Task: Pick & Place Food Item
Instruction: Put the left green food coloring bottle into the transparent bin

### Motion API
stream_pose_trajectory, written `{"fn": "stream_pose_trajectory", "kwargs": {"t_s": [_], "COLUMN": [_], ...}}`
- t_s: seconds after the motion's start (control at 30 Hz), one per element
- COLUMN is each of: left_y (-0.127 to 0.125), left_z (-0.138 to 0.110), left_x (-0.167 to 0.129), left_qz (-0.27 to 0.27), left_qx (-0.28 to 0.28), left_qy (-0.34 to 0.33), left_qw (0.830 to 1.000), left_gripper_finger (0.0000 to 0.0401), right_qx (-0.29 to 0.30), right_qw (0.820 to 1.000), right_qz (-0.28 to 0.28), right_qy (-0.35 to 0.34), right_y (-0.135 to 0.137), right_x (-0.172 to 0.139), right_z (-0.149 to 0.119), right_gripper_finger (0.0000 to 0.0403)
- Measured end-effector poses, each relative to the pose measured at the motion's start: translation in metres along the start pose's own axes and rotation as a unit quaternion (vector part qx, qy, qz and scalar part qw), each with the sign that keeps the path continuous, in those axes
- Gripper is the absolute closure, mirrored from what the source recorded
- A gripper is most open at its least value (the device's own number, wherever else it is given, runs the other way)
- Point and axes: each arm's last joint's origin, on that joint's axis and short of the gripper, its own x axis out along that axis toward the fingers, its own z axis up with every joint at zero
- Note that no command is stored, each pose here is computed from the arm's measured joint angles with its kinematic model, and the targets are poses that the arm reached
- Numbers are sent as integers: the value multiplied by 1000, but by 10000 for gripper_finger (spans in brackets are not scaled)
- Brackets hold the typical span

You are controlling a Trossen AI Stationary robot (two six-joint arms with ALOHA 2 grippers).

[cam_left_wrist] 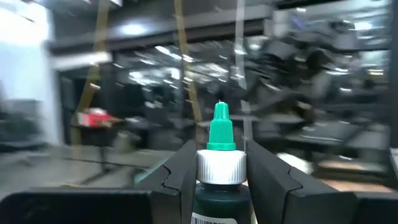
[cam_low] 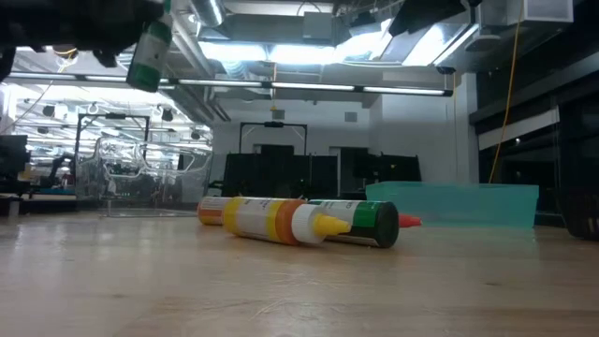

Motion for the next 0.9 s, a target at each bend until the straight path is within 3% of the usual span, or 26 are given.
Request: {"fn": "stream_pose_trajectory", "kwargs": {"t_s": [0.27,0.63,0.9], "left_y": [-22,-51,-74], "left_z": [-23,-55,-106], "left_x": [13,58,85], "left_qz": [-42,-52,-34], "left_qx": [-39,-35,-33], "left_qy": [88,70,112], "left_qw": [995,996,993], "left_gripper_finger": [295,295,295], "right_qx": [7,3,2], "right_qw": [1000,1000,1000], "right_qz": [-1,9,15], "right_qy": [3,10,14], "right_y": [-1,-1,0], "right_x": [3,3,3], "right_z": [1,1,1], "right_gripper_finger": [144,144,144]}}
